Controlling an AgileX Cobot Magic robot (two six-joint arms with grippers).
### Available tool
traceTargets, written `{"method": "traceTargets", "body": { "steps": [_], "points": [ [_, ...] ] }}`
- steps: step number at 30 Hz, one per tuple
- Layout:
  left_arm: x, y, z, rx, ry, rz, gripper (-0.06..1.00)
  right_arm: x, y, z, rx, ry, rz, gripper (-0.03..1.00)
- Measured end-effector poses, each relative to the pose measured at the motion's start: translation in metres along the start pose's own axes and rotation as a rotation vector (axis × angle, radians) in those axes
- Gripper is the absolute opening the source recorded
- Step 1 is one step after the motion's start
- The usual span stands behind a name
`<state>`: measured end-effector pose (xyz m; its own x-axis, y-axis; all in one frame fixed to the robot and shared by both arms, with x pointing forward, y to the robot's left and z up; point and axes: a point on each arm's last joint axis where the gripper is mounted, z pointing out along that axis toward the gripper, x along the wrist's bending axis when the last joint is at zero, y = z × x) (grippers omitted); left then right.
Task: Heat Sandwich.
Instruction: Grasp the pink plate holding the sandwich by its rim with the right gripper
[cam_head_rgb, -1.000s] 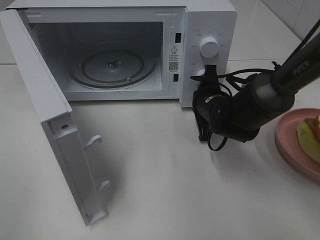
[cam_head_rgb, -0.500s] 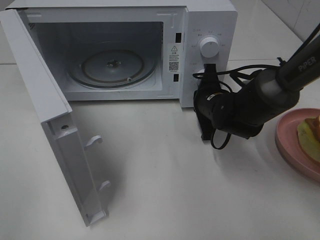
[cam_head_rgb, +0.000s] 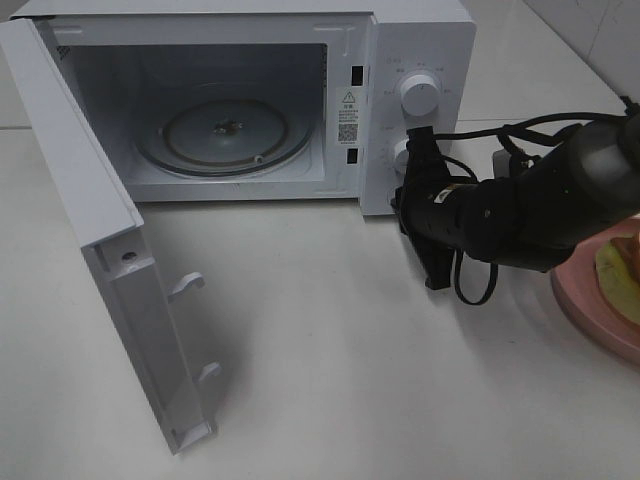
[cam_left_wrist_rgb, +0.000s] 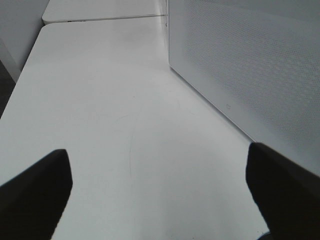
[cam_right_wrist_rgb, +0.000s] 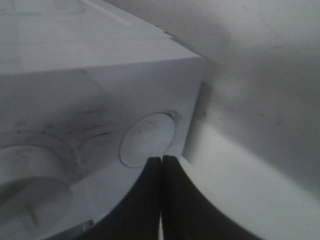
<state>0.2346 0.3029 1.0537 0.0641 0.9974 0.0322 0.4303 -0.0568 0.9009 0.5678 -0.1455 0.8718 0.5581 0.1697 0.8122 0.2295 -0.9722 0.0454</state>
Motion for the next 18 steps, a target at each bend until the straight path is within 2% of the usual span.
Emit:
{"method": "traceTargets", "body": {
  "steps": [10, 11, 12, 14, 16, 17, 18],
  "points": [
    [0.0, 0.0, 0.0, 0.0, 0.0, 0.0, 0.89, 0.0, 0.003, -0.032, 0.053, -0.063, -0.207, 0.02],
    [0.0, 0.0, 0.0, 0.0, 0.0, 0.0, 0.89, 0.0, 0.002, -0.039, 0.085, -0.091, -0.28, 0.02],
    [0.0, 0.0, 0.0, 0.0, 0.0, 0.0, 0.89, 0.0, 0.002, -0.039, 0.085, -0.091, -0.28, 0.02],
    [0.0, 0.0, 0.0, 0.0, 0.0, 0.0, 0.89, 0.002, 0.0, -0.047, 0.125, -0.117, -0.378, 0.03],
    [0.0, 0.0, 0.0, 0.0, 0.0, 0.0, 0.89, 0.003, -0.003, -0.058, 0.202, -0.162, -0.541, 0.03],
    [0.0, 0.0, 0.0, 0.0, 0.0, 0.0, 0.89, 0.003, -0.003, -0.058, 0.202, -0.162, -0.541, 0.03],
    [0.0, 0.0, 0.0, 0.0, 0.0, 0.0, 0.89, 0.003, -0.003, -0.062, 0.228, -0.173, -0.6, 0.03]
  ]
}}
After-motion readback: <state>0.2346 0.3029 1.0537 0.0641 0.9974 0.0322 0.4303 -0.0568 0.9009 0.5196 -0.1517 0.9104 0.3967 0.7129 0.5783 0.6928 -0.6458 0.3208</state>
